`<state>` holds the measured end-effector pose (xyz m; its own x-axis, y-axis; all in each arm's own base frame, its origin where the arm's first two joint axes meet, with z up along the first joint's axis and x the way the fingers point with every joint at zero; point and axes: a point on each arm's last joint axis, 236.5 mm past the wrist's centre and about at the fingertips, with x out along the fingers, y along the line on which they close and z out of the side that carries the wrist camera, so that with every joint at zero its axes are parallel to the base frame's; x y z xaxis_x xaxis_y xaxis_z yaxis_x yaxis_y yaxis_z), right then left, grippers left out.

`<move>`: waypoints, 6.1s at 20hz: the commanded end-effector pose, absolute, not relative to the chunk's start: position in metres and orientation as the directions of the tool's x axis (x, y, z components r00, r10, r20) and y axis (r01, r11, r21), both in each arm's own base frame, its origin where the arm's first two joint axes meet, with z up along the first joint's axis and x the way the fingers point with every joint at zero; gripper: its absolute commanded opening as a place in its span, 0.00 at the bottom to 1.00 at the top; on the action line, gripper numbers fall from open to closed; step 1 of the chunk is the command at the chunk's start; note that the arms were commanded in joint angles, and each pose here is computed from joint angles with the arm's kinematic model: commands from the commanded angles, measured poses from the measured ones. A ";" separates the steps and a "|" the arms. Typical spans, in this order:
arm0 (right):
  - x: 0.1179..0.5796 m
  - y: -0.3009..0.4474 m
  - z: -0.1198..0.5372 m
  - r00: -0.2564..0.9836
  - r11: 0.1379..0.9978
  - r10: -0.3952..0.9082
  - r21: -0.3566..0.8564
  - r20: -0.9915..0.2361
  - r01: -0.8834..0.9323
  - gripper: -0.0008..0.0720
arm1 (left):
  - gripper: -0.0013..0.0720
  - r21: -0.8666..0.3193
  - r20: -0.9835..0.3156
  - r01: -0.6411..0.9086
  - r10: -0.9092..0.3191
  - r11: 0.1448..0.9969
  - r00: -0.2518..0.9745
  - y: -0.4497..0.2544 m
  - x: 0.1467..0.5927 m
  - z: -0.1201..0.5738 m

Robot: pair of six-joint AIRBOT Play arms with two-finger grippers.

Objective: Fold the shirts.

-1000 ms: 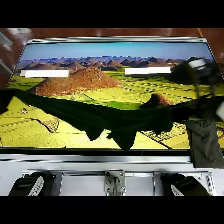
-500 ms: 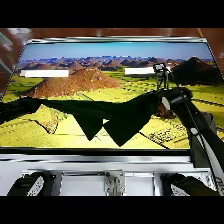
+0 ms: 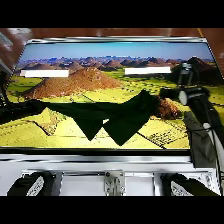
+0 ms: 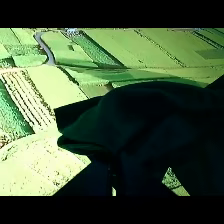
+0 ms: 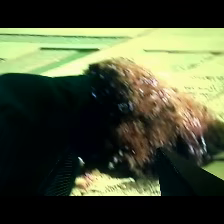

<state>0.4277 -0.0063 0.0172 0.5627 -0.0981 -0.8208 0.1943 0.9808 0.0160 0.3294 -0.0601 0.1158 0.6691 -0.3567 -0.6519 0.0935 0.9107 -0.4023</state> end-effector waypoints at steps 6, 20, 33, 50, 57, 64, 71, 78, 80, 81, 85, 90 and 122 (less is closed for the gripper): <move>0.325 0.052 -0.065 0.291 0.802 0.414 0.497 -0.862 0.332 0.89 | 0.07 -0.403 -0.662 0.099 -0.364 0.910 0.655 -0.062 0.327 0.113; 0.368 0.138 -0.110 0.346 0.635 0.574 0.670 -0.743 0.385 0.10 | 0.07 -0.396 -0.636 0.091 -0.345 0.914 0.691 -0.057 0.335 0.119; 0.283 0.055 0.493 0.952 0.966 0.254 -0.092 0.172 -0.241 0.10 | 0.07 -0.009 0.189 0.232 -0.226 0.973 0.956 -0.050 0.243 0.538; 0.298 0.000 0.351 0.894 0.999 0.031 -0.017 -0.448 -0.043 0.10 | 0.07 -0.061 -0.460 0.058 -0.079 0.996 0.885 -0.012 0.250 0.347; 0.490 0.015 0.144 0.713 0.973 0.176 0.232 -0.678 -0.020 0.10 | 0.07 -0.191 -0.698 -0.079 -0.079 0.978 0.711 0.021 0.392 0.159; 0.585 0.027 0.068 0.800 0.829 0.247 0.546 -0.547 0.118 0.10 | 0.07 -0.402 -0.779 -0.172 -0.237 0.899 0.581 0.003 0.471 0.045; 0.564 0.047 0.027 0.663 0.849 0.333 0.519 -0.671 0.099 0.97 | 0.98 -0.511 -0.836 -0.311 -0.379 0.802 0.396 -0.011 0.454 -0.009; 0.417 -0.101 0.043 0.282 0.952 0.127 0.196 -0.951 0.235 0.85 | 0.74 -0.367 -0.919 -0.387 -0.395 0.846 0.007 0.075 0.302 0.011; 0.380 -0.102 0.022 0.171 0.920 0.235 0.275 -0.957 0.277 0.85 | 0.76 -0.385 -0.909 -0.449 -0.416 0.806 0.033 0.070 0.279 -0.010; 0.371 -0.092 0.014 0.153 0.891 0.311 0.344 -0.938 0.298 0.85 | 0.94 -0.428 -0.887 -0.454 -0.460 0.782 0.044 0.056 0.270 -0.024; 0.353 -0.051 -0.017 0.120 0.796 0.495 0.504 -0.861 0.335 0.86 | 0.98 -0.549 -0.803 -0.525 -0.585 0.650 0.116 0.002 0.256 -0.083; 0.344 -0.044 -0.034 0.090 0.800 0.499 0.498 -0.862 0.336 0.86 | 0.98 -0.605 -0.777 -0.505 -0.596 0.616 0.204 -0.023 0.266 -0.106; 0.374 0.019 -0.138 0.226 0.659 0.573 0.607 -0.788 0.444 0.60 | 0.07 -0.643 -0.764 -0.342 -0.543 0.685 0.349 -0.048 0.324 -0.073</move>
